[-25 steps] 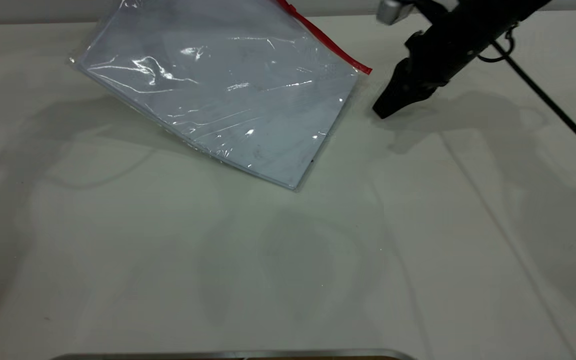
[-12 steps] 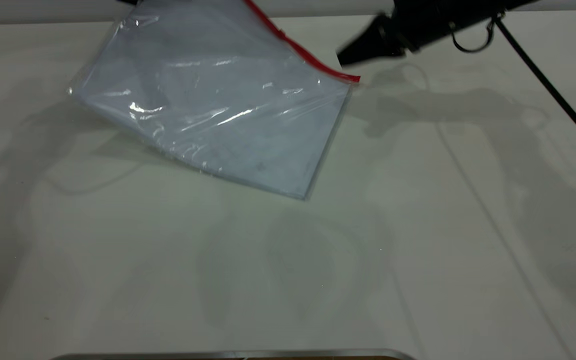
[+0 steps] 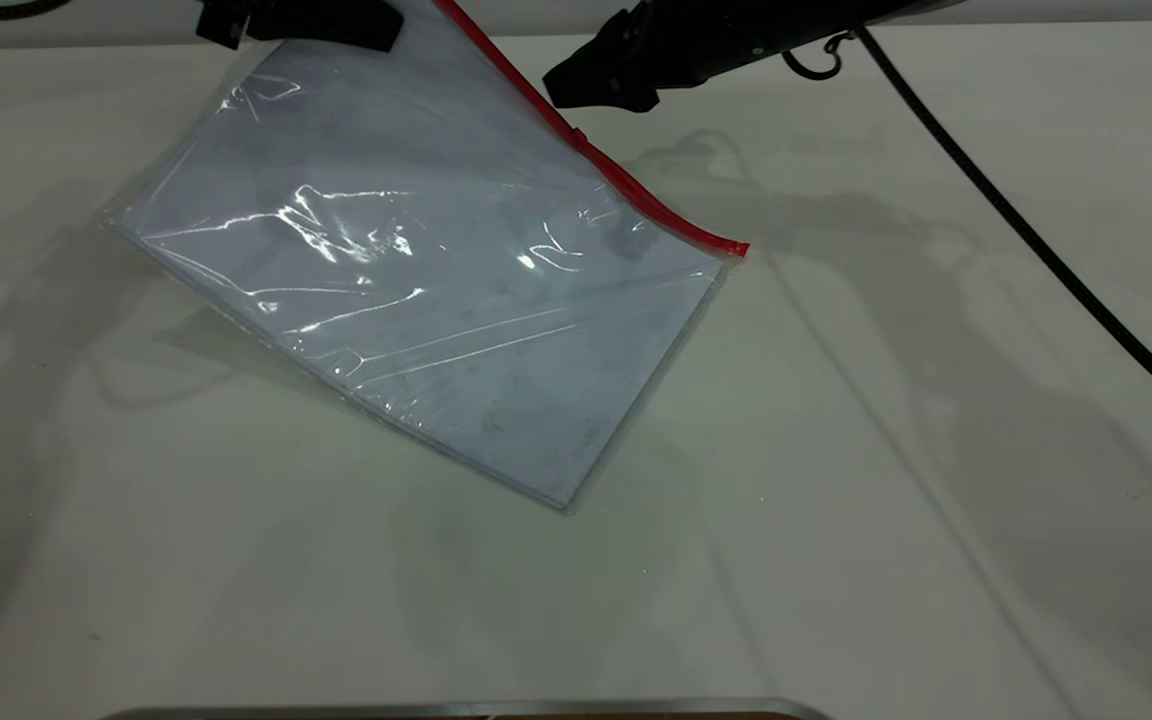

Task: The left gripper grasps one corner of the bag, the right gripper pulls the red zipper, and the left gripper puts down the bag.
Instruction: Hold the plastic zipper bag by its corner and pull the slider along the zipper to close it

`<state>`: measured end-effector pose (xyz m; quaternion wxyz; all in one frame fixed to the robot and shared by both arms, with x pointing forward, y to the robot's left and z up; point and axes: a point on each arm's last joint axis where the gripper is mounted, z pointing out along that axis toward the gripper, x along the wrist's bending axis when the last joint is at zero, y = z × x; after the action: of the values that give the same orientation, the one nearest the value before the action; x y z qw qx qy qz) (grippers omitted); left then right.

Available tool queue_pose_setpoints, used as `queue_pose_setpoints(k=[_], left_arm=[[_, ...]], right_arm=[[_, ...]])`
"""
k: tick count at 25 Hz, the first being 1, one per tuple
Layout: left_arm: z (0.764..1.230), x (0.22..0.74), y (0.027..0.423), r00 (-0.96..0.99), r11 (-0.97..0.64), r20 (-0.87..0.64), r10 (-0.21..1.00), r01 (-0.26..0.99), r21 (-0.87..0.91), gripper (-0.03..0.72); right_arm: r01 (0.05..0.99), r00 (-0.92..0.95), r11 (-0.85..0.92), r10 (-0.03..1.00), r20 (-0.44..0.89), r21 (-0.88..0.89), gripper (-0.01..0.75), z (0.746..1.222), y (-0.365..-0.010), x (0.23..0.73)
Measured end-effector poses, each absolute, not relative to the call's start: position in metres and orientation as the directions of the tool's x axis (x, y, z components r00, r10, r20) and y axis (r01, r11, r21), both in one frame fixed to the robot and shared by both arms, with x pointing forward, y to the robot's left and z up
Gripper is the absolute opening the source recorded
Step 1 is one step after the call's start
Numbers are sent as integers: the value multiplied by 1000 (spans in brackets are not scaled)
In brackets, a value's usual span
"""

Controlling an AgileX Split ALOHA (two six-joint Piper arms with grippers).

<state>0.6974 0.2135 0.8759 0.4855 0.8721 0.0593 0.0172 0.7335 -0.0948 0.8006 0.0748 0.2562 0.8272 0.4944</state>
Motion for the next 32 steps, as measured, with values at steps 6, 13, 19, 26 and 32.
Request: queue_pose_setpoints(k=[6, 13, 19, 26, 32], left_arm=[[875, 699, 214, 990, -533, -21, 136, 91, 841, 57], [872, 700, 217, 989, -565, -12, 150, 95, 820, 57], [872, 700, 217, 988, -567, -8, 154, 95, 818, 57], [872, 700, 217, 987, -566, -18, 159, 106, 818, 57], [872, 700, 217, 987, -566, -20, 161, 109, 817, 57]], right_arm=[[356, -853, 396, 508, 121, 846, 449, 799, -104, 736], [440, -856, 398, 458, 242, 805, 449, 797, -131, 733], [402, -890, 419, 387, 241, 814, 449, 798, -115, 725], [423, -866, 392, 441, 237, 817, 449, 774, -99, 722], [432, -861, 374, 443, 251, 821, 412, 770, -95, 720]])
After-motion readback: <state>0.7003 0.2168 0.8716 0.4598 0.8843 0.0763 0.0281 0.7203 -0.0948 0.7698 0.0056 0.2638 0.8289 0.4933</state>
